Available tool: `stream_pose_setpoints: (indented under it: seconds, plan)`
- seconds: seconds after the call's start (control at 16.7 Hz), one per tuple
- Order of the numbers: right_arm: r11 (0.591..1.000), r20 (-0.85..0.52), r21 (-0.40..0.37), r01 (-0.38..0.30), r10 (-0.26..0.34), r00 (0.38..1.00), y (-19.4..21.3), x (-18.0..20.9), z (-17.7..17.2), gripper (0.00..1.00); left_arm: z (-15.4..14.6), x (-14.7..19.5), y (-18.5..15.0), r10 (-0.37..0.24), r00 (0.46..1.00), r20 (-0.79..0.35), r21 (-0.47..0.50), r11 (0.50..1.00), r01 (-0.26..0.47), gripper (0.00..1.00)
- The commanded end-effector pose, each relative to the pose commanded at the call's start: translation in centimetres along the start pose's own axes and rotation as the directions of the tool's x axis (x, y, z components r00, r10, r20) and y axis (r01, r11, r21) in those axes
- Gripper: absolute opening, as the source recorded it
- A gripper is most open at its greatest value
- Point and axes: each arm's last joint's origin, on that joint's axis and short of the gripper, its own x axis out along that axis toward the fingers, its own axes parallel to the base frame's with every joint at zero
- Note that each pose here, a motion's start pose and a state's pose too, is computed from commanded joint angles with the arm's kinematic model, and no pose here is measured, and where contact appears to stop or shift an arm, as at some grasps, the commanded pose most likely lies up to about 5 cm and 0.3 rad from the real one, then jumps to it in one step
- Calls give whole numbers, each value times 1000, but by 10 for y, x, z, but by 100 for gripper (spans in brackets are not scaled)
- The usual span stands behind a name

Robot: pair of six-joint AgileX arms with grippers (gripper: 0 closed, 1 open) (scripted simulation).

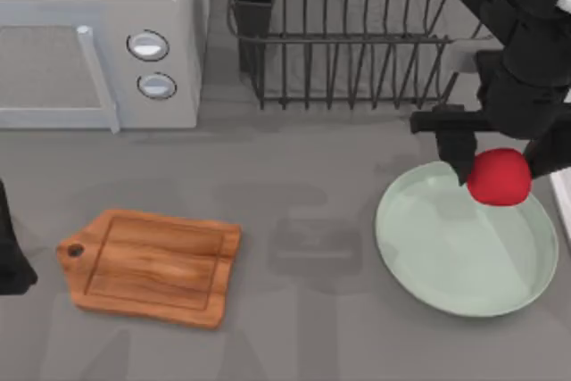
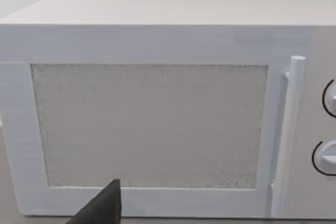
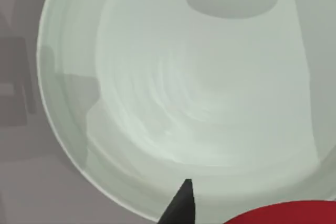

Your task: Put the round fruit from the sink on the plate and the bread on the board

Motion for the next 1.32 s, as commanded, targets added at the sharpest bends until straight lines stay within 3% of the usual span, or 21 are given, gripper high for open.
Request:
stream_pose_setpoints:
  seconds: [0.36, 1.02, 1.32]
  plan:
    - [1000, 0, 0, 0, 0, 1000, 0, 0, 0, 98, 0, 0, 0, 0, 1000, 0, 0, 1000, 0, 100]
    - [1000, 6, 1, -3, 3, 1000, -2, -1, 0, 100, 0, 0, 0, 0, 1000, 0, 0, 1000, 0, 100]
    - [998, 159, -5, -62, 62, 985, -30, -18, -25, 100, 0, 0, 0, 0, 1000, 0, 0, 1000, 0, 100]
